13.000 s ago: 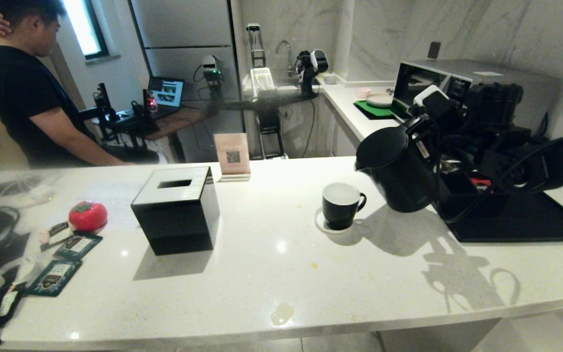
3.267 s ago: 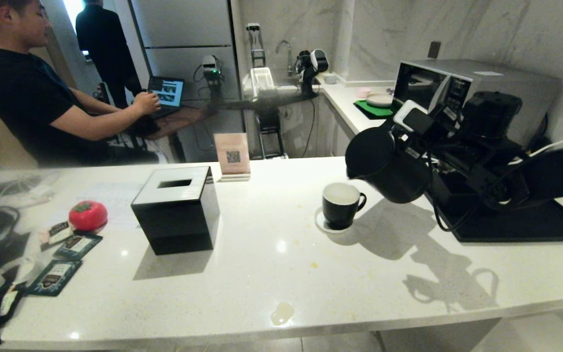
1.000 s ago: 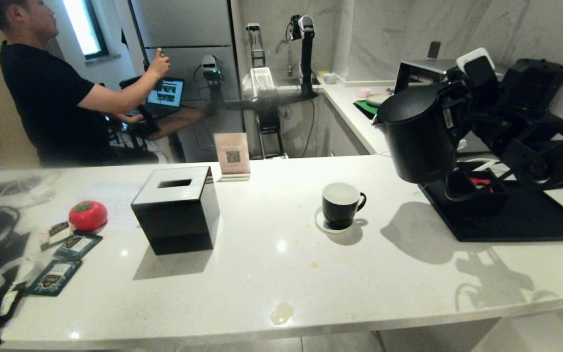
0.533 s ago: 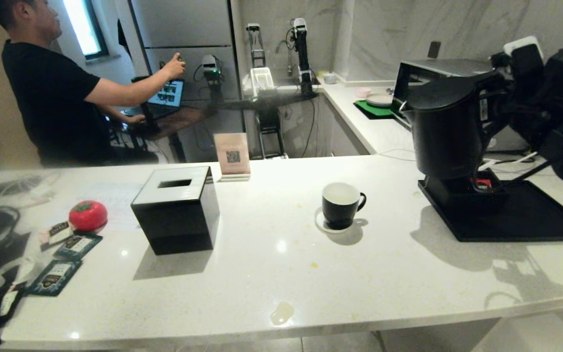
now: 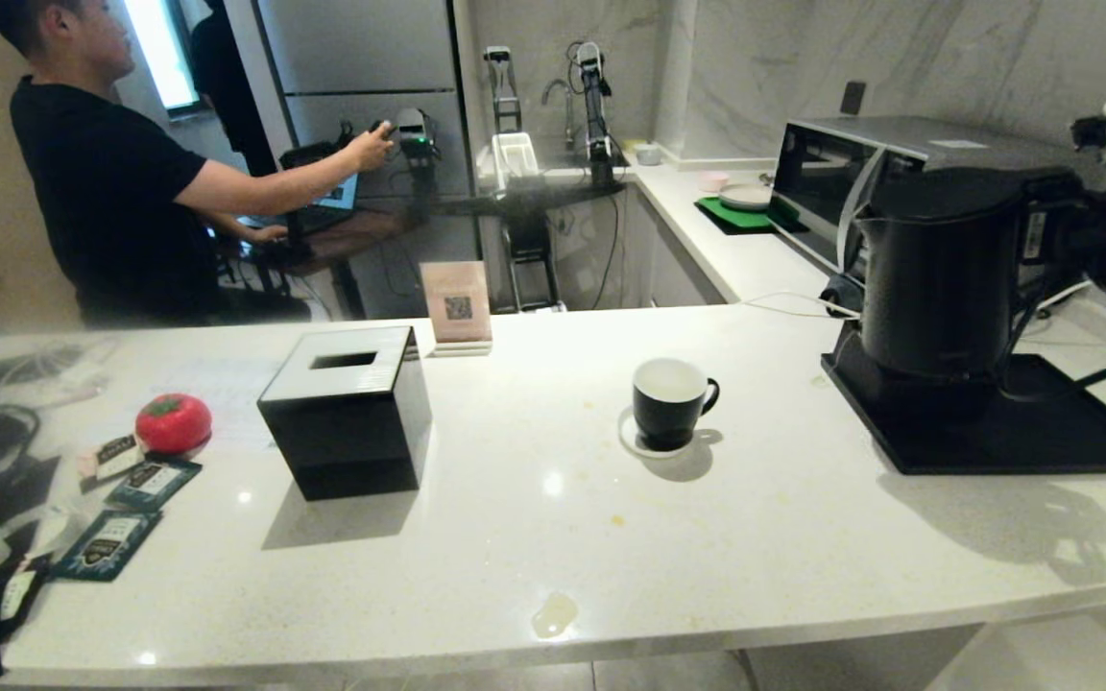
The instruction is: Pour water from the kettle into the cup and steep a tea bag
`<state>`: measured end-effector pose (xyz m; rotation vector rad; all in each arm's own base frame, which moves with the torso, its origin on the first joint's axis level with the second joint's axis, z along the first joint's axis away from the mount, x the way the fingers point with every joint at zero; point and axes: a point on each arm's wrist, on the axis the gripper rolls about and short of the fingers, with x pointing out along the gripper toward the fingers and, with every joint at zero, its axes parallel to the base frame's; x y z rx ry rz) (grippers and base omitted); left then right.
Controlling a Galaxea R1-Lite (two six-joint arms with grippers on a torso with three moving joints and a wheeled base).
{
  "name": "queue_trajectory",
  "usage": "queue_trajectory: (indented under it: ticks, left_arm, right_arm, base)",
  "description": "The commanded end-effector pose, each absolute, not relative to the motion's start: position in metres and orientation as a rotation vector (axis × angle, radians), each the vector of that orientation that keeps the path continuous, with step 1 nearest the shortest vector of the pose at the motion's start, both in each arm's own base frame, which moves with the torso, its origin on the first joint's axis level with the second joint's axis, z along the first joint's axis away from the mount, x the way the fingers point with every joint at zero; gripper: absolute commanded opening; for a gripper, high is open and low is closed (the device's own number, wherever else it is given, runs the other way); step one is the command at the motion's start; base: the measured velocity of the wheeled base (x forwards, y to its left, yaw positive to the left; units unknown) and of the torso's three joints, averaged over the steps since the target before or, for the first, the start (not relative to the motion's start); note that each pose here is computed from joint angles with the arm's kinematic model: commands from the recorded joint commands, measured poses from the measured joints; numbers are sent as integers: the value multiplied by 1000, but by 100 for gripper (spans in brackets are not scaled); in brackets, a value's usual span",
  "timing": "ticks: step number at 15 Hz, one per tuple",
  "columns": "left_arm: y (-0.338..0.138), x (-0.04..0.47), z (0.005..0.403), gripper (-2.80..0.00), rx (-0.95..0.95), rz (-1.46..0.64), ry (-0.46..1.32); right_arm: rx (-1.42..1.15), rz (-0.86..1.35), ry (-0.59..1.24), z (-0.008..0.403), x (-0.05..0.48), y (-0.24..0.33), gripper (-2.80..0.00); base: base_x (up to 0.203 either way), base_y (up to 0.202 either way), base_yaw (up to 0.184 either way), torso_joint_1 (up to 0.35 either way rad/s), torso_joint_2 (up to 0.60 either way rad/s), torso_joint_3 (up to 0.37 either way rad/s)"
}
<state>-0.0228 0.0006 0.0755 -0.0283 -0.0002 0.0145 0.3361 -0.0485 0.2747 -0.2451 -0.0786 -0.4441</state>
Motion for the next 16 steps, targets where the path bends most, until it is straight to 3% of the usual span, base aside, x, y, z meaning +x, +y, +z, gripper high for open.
queue_trajectory:
  ticks: [1, 16]
  left_arm:
    - [1, -23, 76, -280, -29, 14, 1]
    - [1, -23, 76, -280, -29, 14, 1]
  right_arm:
    - [-230, -501, -72, 274, 326, -67, -280]
    - [-86, -760, -22, 254, 292, -162, -280]
  base:
    - [0, 0, 0, 0, 0, 0]
    - [0, 0, 0, 0, 0, 0]
